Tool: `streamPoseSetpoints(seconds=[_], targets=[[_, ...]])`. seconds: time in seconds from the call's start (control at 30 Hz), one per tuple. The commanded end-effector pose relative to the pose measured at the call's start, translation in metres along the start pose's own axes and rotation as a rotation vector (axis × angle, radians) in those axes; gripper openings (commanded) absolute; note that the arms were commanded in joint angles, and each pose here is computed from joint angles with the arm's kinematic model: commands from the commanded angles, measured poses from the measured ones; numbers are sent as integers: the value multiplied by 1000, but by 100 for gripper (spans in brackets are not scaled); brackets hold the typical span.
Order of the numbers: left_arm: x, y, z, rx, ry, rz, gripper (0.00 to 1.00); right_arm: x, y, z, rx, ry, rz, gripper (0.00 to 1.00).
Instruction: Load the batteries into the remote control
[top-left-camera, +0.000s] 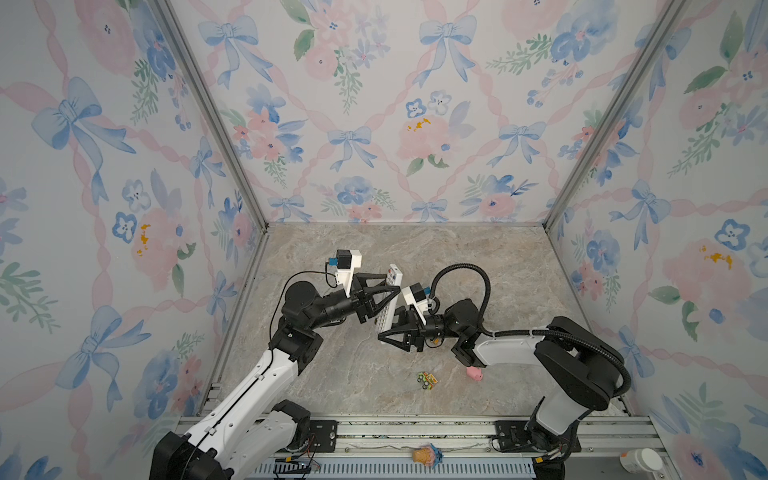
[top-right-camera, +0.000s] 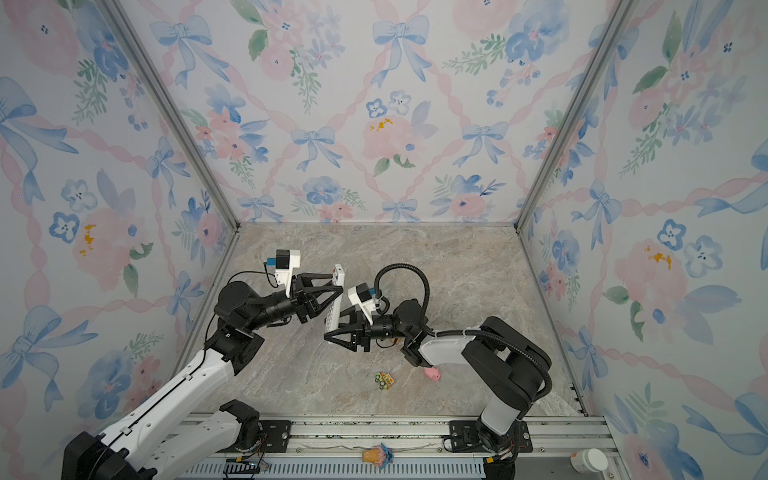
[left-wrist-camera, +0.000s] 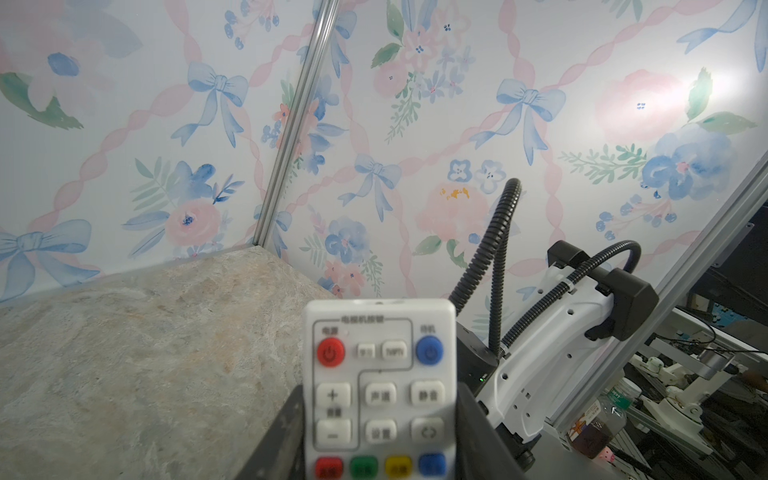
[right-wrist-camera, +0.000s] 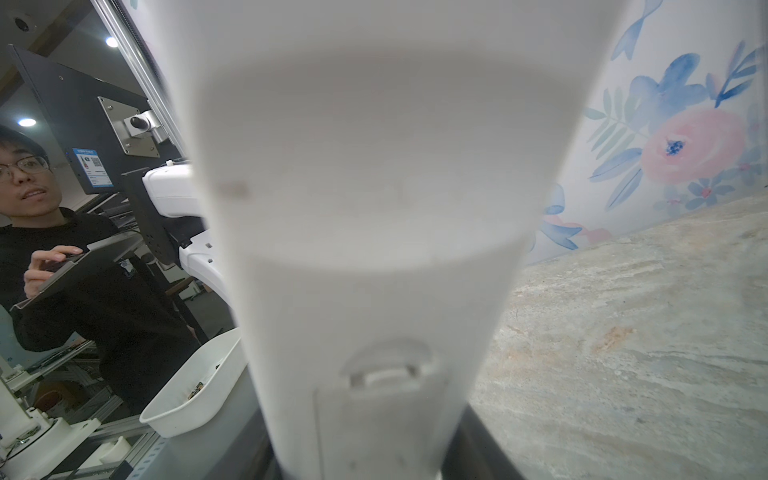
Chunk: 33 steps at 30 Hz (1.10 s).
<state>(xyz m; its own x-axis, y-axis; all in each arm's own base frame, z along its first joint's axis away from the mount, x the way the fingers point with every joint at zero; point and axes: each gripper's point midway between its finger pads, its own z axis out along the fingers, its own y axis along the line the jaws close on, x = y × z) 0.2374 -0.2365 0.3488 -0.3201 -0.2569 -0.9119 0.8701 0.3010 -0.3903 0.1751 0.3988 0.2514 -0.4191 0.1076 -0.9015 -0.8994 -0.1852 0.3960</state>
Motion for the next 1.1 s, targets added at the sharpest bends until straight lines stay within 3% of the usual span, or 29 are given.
streamPoseSetpoints(seconds=[0.0, 0.13, 0.23, 0.33, 0.53, 0.8, 1.07], targets=[[-17, -8, 1, 17, -41, 23, 22, -22, 21, -3, -42, -60, -100, 42], [-15, -1, 1, -10, -46, 16, 41, -25, 10, -11, 14, -84, -93, 28], [-13, 8, 1, -48, -53, 11, 63, -28, 0, -18, 67, -106, -90, 20], [-9, 21, 2, -108, -44, 0, 97, -30, -11, -27, 125, -125, -86, 14], [-5, 34, 0, -181, -32, 0, 98, -15, -40, -39, 330, -28, -100, 4], [-5, 40, -6, -244, -55, 12, 98, 8, -70, -59, 624, 247, -148, 1], [3, 52, 1, -324, -47, -16, 98, 21, -87, -77, 804, 376, -132, 0]])
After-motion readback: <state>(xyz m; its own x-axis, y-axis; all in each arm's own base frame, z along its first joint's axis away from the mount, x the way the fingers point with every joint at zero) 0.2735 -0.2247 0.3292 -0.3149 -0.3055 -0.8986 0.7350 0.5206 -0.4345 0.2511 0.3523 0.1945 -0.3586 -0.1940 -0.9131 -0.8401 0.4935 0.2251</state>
